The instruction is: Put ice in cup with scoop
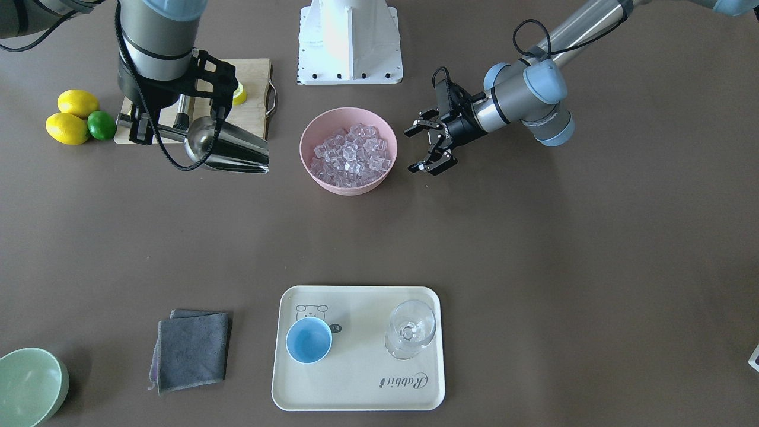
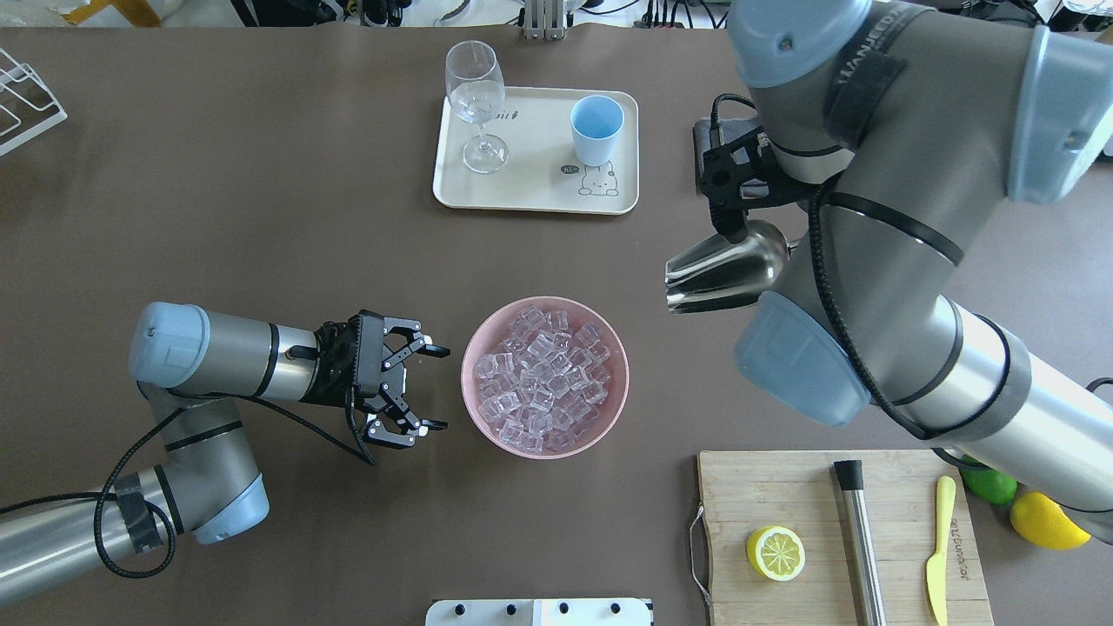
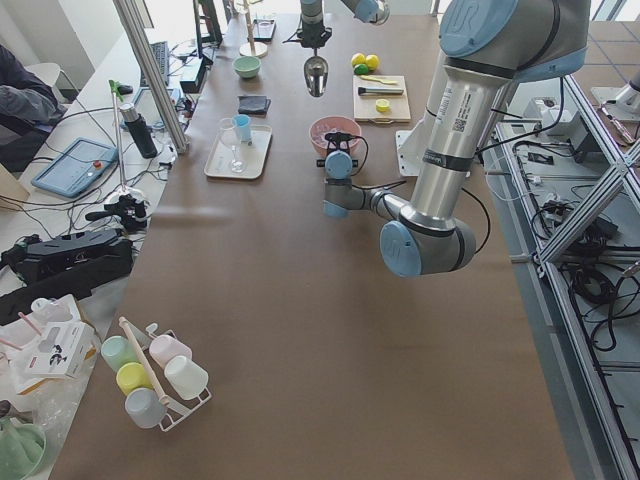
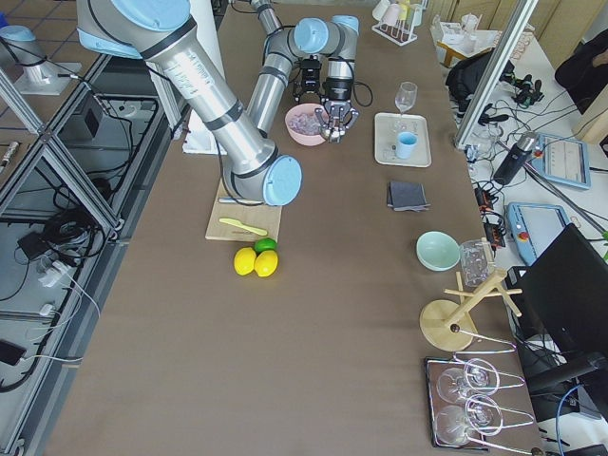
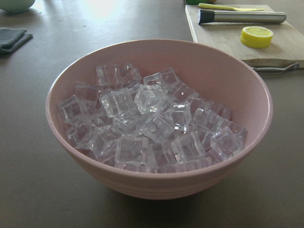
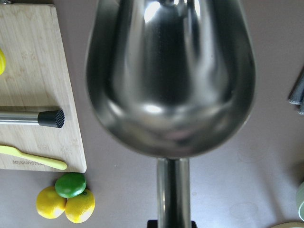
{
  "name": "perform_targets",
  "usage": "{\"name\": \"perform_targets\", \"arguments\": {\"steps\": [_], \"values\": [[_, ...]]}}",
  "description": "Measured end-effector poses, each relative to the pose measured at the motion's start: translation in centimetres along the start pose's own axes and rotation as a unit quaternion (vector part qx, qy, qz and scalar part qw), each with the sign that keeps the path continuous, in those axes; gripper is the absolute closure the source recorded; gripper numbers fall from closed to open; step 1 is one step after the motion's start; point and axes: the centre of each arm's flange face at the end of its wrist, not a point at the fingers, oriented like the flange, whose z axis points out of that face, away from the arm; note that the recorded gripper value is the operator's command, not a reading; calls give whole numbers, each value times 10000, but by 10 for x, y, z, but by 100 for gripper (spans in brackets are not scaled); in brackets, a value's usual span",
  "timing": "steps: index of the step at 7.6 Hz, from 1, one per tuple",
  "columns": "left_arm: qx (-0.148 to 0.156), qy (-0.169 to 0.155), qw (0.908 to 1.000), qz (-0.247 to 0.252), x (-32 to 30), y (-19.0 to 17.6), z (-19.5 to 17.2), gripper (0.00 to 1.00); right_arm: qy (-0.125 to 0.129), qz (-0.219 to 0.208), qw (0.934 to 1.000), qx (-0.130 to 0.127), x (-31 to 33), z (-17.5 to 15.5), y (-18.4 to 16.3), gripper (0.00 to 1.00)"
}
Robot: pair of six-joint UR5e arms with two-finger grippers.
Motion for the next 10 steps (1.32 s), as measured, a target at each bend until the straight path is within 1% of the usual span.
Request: {"name": "perform_targets", "arguments": {"steps": [1,2,3,4,6,9,10], "values": [[-24,16,10000,-15,-2,0,8,2,-113,-157,9996,-187,1,-11,-19,100],[-74,26,10000,-45,-5,1,18,2,-142,-345,9985,-410,-7,-15,-41,100],[-125,30,9999,-79,-10,2,26,2,-134,-418,9977,-522,-18,-18,-58,100],[-193,37,9997,-121,-13,1,32,2,-118,-488,9972,-553,-30,-22,-73,100],[-323,55,9992,-213,-17,-7,42,2,-98,-473,9972,-570,-46,-26,-89,100],[-363,96,9989,-266,-18,-14,48,2,-124,-481,9958,-775,-48,-19,-109,100],[-372,106,9989,-272,-17,-14,49,2,-120,-326,9961,-815,-51,-16,-116,100]]}}
